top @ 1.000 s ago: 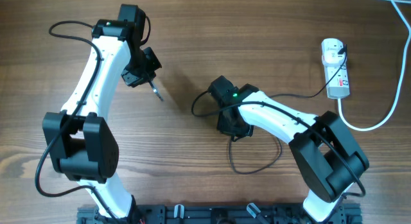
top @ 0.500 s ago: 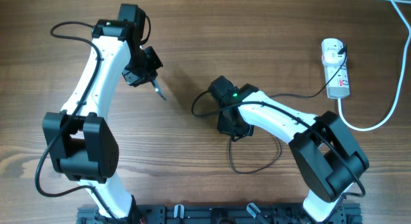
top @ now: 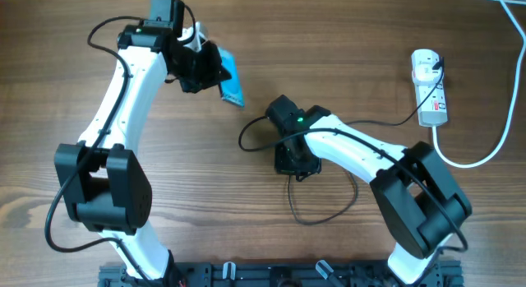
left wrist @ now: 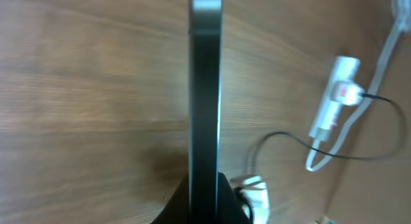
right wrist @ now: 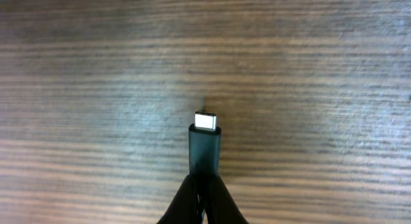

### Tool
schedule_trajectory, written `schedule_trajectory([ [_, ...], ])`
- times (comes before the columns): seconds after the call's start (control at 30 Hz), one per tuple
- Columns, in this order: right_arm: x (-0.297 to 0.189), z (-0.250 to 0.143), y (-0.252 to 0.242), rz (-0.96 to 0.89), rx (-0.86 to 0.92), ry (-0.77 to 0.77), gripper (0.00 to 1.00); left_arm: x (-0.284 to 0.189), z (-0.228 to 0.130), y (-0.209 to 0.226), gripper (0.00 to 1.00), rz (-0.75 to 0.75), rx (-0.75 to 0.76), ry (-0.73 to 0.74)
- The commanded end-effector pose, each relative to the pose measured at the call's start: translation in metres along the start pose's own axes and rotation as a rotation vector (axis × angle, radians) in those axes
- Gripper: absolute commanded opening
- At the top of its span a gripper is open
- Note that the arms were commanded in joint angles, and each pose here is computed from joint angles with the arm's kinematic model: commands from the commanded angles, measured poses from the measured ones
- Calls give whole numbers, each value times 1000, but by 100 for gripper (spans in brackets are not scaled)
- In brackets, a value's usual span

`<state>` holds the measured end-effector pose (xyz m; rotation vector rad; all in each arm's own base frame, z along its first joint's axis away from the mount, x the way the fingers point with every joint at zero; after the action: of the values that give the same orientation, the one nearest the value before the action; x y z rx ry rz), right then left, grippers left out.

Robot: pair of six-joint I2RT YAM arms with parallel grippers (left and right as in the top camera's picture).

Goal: Plug charger to phone and switch on socket
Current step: 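Lift the plug with the right gripper while the left swings the phone center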

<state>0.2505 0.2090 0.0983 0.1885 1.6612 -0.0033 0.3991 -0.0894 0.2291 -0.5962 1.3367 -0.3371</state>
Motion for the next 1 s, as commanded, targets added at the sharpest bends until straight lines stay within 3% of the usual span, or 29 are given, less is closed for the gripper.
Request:
schedule_trajectory([
  [0.0,-47,-6,9,127,-101,-79,4,-11,1,-16,4,-167,72,-6],
  [0.1,-80,-15,7,193,-161,-148,4,-13,3,-23,4,-251,98,-1],
  [0.27,-99,-27,10,301,-248,-130,4,-15,2,-29,4,-339,142,16],
  [0.43,-119,-37,8,364,-284,-148,4,-15,3,-30,4,-348,165,9],
  [0.6,-154,-52,0,442,-310,-245,4,-14,1,-28,4,-326,92,32],
  [0.7,-168,-62,-4,491,-313,-257,4,-18,-6,-34,4,-434,85,98],
  [0.77,-174,-69,-9,497,-276,-248,4,-24,-10,-41,4,-534,86,143],
  [0.97,-171,-77,-18,451,-258,-192,4,-52,-27,-49,4,-536,153,120],
])
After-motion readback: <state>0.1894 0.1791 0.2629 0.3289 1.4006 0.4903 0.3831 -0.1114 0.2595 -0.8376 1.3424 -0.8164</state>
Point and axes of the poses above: each gripper's point midway between its finger pads, its own x axis out along the fingers, its own y axis along the line the jaws close on, z = x × y, the point moved 10 cm from there along -x, back along the fingers, and after that the axes turned 5 degrees about x, right-handed, at the moved point
